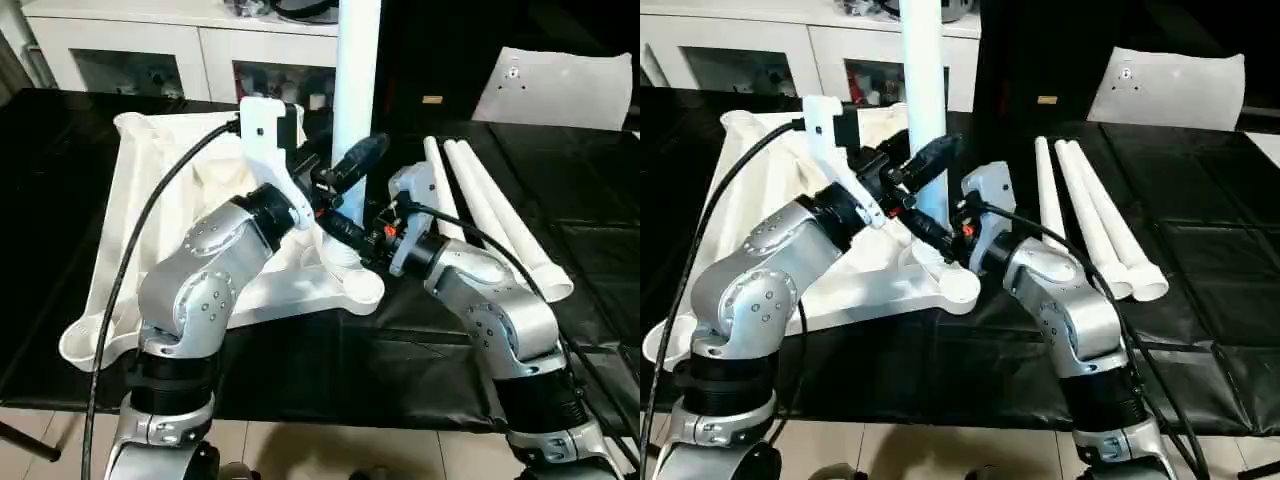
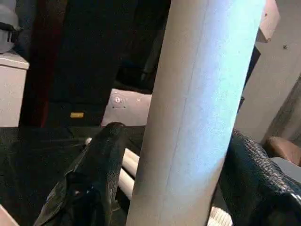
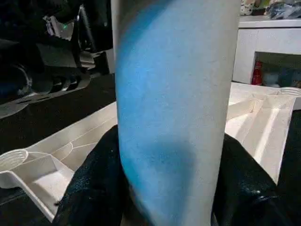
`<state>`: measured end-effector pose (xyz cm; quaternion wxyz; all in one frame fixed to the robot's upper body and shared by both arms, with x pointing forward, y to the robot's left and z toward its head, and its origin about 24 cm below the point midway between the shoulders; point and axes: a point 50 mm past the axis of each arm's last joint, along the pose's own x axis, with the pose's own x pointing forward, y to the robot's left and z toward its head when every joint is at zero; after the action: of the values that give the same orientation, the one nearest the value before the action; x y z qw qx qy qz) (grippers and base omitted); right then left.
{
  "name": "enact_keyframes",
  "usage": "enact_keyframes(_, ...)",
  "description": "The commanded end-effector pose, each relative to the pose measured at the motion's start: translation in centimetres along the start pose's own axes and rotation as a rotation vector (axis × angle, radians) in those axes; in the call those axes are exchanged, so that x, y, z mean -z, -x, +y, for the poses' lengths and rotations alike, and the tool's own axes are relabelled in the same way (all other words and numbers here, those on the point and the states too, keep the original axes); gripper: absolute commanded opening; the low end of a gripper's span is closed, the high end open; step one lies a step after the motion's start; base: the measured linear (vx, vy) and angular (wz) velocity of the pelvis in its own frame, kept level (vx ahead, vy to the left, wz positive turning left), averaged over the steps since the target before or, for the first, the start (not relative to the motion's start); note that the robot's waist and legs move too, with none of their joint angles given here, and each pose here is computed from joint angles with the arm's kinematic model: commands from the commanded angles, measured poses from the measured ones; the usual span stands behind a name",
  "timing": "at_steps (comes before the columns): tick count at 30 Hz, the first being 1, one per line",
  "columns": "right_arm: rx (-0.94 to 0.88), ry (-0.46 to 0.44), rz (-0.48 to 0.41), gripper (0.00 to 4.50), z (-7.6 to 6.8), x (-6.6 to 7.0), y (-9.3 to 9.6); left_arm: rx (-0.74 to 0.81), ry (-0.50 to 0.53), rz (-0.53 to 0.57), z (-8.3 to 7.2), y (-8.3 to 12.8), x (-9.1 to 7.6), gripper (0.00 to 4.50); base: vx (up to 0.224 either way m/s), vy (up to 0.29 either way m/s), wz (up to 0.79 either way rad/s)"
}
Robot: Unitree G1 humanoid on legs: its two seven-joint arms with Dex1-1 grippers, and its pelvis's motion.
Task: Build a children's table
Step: Pick table leg
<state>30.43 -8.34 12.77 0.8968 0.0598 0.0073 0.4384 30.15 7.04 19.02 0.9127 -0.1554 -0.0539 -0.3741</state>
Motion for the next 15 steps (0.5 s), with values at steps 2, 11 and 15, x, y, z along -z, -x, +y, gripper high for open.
enact_keyframes(2, 0.021, 0.020, -0.023, 1.95, -0.45, -0.53, 0.11, -0.005, -0.002, -0.002, -0.18, -0.01, 0.12, 2.71, 0.000, 0.000, 0.00)
enact_keyframes(11, 0.026, 0.029, -0.022, 1.95, -0.64, -0.53, 0.03, -0.015, -0.038, 0.013, 0.04, -0.02, 0.31, 2.71, 0.000, 0.000, 0.00)
enact_keyframes(15, 0.026, 0.029, -0.024, 1.95, -0.65, -0.55, 0.04, -0.015, -0.064, 0.021, 0.13, -0.03, 0.36, 2.71, 0.000, 0.000, 0.00)
